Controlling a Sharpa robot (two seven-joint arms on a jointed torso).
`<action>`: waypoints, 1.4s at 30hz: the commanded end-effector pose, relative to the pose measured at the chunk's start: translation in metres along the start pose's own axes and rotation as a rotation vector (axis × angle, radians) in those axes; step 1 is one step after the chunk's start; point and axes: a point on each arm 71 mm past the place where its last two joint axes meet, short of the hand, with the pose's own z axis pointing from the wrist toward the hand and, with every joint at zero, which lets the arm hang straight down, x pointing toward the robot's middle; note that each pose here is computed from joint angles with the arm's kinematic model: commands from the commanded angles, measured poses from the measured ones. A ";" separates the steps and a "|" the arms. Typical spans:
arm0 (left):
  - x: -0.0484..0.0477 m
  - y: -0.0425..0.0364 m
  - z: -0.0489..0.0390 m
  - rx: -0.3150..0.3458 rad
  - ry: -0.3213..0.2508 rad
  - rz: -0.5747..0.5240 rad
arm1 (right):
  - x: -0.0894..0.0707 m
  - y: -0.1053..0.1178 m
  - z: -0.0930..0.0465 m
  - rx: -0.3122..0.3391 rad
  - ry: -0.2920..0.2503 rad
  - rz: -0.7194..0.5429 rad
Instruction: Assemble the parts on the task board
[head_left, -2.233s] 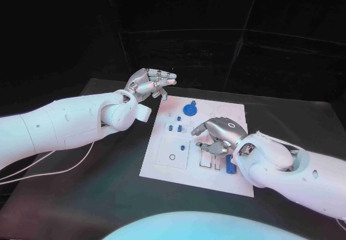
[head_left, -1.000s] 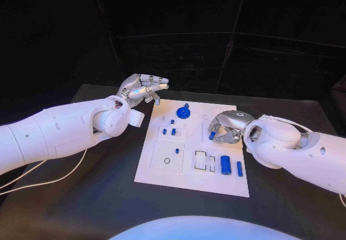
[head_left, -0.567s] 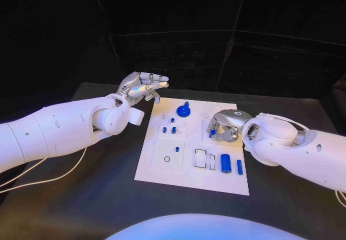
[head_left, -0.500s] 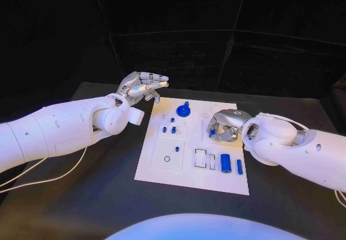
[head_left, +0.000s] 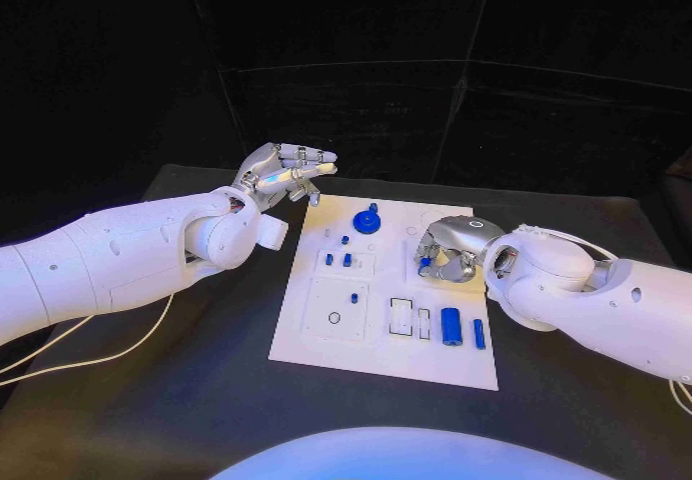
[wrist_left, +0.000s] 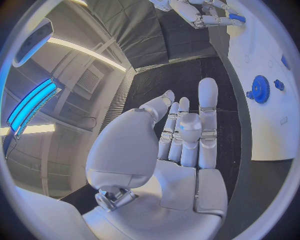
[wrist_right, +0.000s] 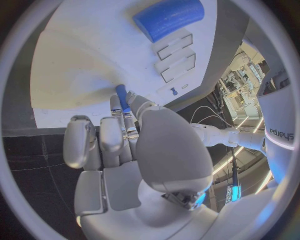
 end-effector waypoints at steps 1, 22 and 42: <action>0.0004 -0.0013 0.0004 0.007 0.006 -0.007 | -0.006 0.002 -0.002 -0.004 -0.064 0.006; -0.0002 -0.0003 0.0002 0.004 0.005 -0.007 | -0.031 0.044 -0.027 -0.180 -0.185 0.167; 0.0038 -0.0004 0.0014 0.006 0.011 -0.009 | 0.003 0.125 0.011 -0.398 -0.049 0.143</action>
